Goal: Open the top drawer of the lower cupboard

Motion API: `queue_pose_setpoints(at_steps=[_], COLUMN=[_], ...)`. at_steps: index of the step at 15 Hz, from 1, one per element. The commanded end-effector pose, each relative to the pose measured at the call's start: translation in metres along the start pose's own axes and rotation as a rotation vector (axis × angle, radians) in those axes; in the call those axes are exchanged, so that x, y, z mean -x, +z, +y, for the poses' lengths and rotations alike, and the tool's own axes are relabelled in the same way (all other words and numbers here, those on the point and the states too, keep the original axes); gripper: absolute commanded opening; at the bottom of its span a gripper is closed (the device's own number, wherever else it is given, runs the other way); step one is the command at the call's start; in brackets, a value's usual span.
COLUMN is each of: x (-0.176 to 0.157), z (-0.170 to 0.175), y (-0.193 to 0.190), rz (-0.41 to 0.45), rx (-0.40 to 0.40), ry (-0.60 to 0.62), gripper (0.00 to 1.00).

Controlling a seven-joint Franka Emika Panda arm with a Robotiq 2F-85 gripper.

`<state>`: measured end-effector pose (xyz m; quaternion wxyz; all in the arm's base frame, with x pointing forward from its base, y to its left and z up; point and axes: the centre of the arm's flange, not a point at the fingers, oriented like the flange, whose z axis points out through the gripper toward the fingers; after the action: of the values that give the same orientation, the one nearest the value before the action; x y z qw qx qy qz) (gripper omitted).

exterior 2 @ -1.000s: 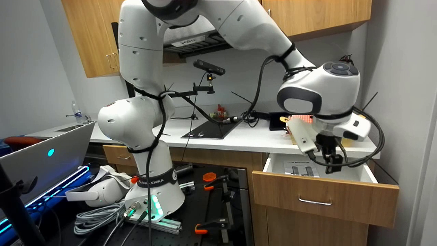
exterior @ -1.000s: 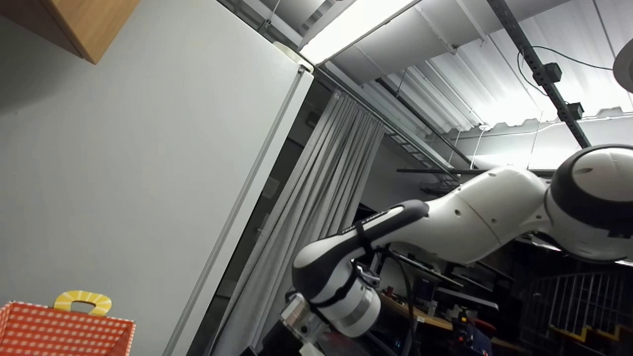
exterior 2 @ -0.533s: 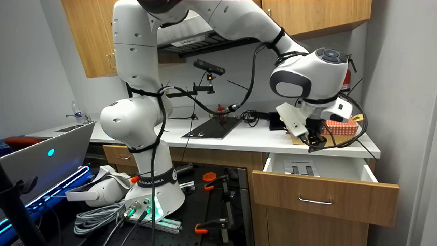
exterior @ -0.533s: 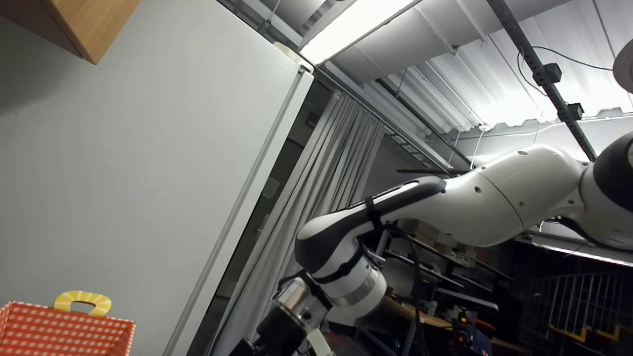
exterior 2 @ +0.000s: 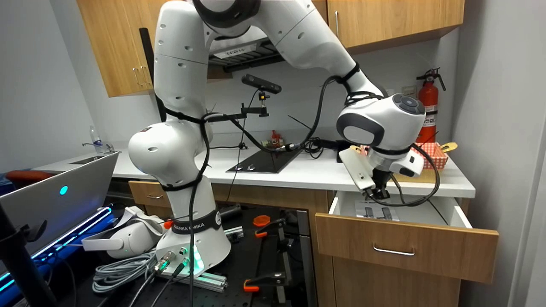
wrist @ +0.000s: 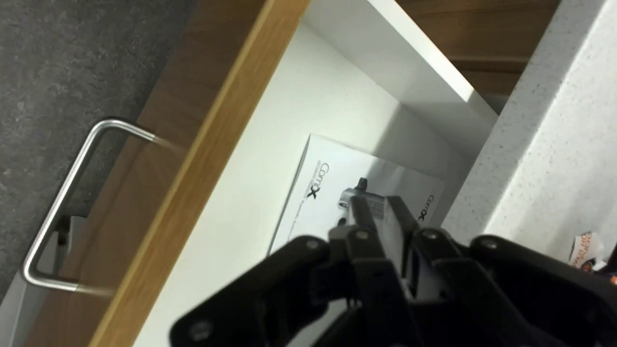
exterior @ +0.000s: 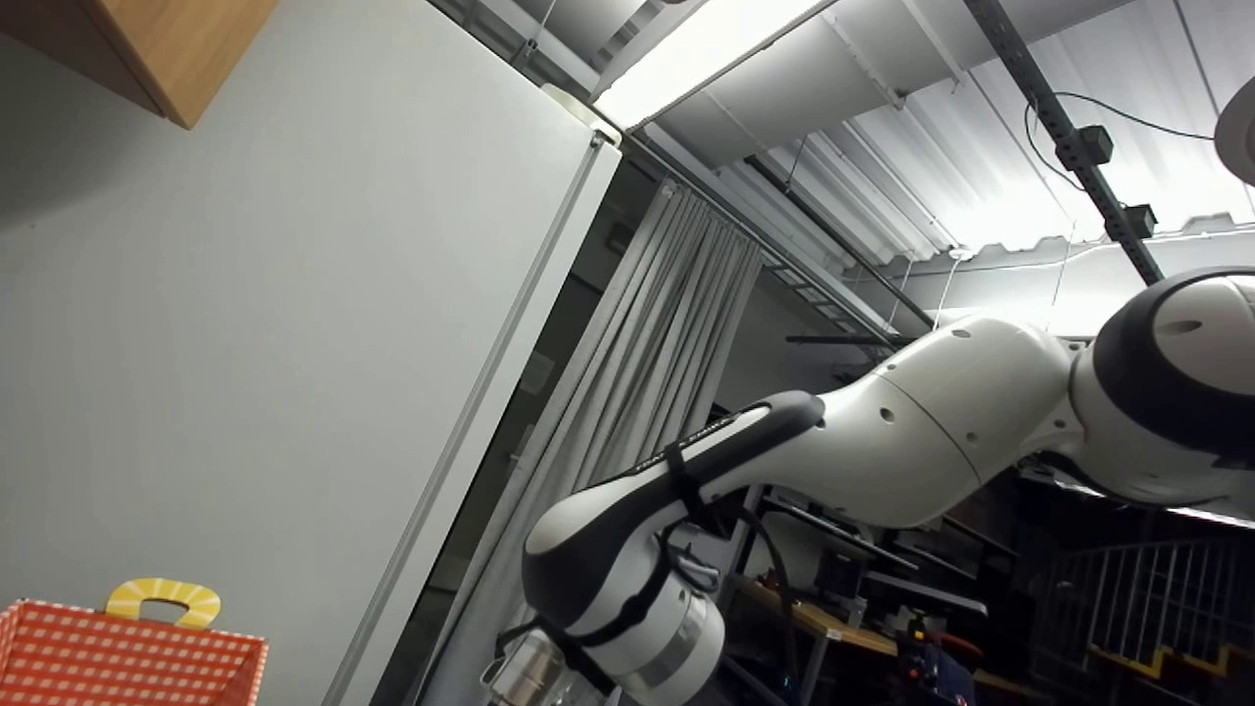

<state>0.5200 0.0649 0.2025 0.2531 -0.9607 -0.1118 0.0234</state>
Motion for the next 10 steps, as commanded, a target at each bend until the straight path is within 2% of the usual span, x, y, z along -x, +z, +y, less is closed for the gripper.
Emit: queue_pose_setpoints(at_steps=[1,4,10], x=[-0.009,-0.009,-0.004], z=[0.007,0.008,0.022], y=[0.015,0.017,0.009], rz=[-0.014,-0.030,-0.101], rx=[0.028,0.067,0.207], ry=[-0.023,-0.040,-0.070], gripper=[0.00,0.00,0.00])
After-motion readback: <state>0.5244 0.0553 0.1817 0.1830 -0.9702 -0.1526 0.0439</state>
